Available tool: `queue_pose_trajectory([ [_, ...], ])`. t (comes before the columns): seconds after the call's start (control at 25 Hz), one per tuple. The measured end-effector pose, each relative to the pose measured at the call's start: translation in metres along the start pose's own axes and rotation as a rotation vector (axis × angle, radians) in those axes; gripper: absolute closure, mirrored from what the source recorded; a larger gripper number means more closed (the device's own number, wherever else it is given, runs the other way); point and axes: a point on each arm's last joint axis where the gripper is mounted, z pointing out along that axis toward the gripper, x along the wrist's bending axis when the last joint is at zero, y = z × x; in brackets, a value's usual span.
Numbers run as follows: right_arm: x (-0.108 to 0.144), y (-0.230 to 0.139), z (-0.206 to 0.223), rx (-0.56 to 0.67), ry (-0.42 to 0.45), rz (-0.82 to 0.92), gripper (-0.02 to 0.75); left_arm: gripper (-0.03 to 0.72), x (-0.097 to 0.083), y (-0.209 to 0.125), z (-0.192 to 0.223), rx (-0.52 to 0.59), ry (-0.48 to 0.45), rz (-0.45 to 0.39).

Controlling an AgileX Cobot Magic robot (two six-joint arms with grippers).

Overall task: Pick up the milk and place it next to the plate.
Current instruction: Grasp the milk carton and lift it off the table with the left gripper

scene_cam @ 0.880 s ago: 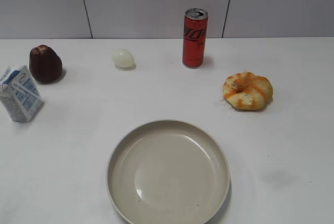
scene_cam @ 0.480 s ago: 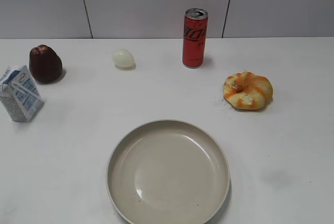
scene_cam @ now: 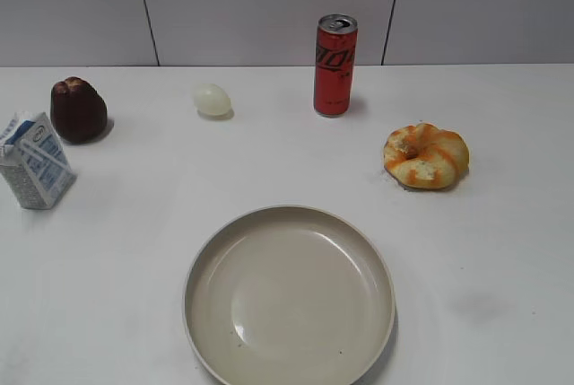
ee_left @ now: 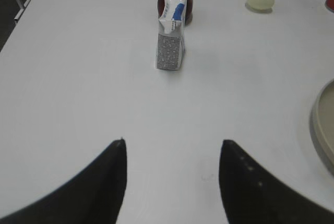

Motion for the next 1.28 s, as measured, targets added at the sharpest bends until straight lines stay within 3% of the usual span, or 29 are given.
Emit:
queue_pose_trajectory([
  [0.12, 0.0, 0.0, 0.0, 0.0, 0.0, 0.0, 0.238, 0.233, 0.0, 0.0, 0.0, -0.001, 0.0, 0.0],
  [0.32, 0.0, 0.0, 0.0, 0.0, 0.0, 0.0, 0.238, 0.084, 0.0, 0.002, 0.0, -0.021, -0.003, -0.002],
  [0.68, 0.0, 0.0, 0.0, 0.0, 0.0, 0.0, 0.238, 0.058, 0.0, 0.002, 0.004, 0.003, -0.002, -0.004],
  [0.96, 0.0, 0.0, 0.0, 0.0, 0.0, 0.0, 0.238, 0.07, 0.002, 0.025, 0.029, 0.172, 0.007, -0.025],
  [1.28, 0.0, 0.0, 0.0, 0.0, 0.0, 0.0, 0.238, 0.092, 0.006, 0.08, 0.084, 0.408, 0.025, -0.051],
])
